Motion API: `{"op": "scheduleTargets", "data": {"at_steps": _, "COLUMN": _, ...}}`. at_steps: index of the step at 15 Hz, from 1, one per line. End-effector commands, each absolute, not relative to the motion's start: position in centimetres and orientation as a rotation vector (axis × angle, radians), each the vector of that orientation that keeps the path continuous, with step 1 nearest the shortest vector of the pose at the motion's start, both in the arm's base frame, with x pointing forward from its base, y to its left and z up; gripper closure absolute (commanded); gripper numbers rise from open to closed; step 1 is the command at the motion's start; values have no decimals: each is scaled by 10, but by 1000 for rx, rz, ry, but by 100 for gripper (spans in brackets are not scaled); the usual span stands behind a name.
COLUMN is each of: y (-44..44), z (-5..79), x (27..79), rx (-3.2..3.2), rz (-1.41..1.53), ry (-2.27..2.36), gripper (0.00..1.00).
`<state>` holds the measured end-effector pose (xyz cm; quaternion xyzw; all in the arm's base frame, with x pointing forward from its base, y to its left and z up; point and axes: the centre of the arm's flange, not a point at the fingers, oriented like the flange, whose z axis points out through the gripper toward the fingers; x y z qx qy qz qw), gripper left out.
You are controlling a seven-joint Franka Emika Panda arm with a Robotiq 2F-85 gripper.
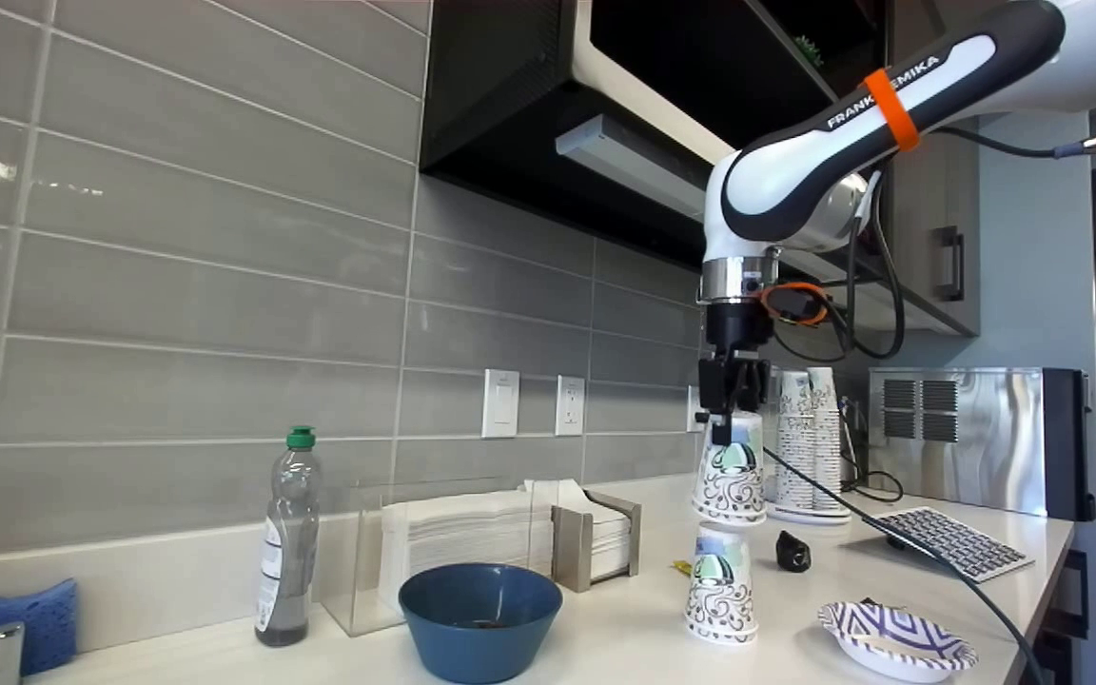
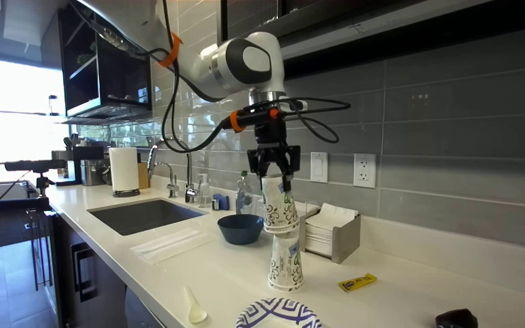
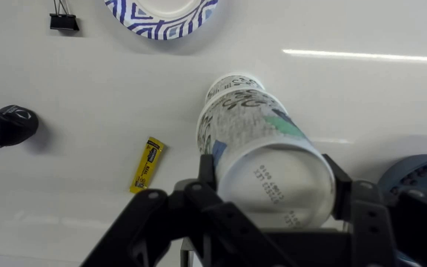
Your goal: Stack up the cups
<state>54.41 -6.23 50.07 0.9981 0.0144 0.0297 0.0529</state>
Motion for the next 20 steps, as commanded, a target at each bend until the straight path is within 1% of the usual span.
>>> {"op": "scheduleTargets", "data": {"at_steps": 1, "y": -69, "z": 497, "x": 558, "rx": 3040, "rz": 101, "ry": 75, "gripper": 57}}
{"op": "scheduleTargets", "data": {"at_steps": 9, "y": -73, "z": 476, "x": 566, "rx": 3044, "rz": 104, "ry": 93, "gripper": 57}}
{"op": "scheduleTargets", "data": {"at_steps": 14, "y": -70, "z": 449, "x": 572, "rx": 3075, "rz": 68, "ry": 115, "gripper": 57}}
{"op": "scheduleTargets", "data": {"at_steps": 20, "y": -44, "z": 429, "x": 578, "rx": 3128, "rz": 63, "ry": 167, "gripper": 57}}
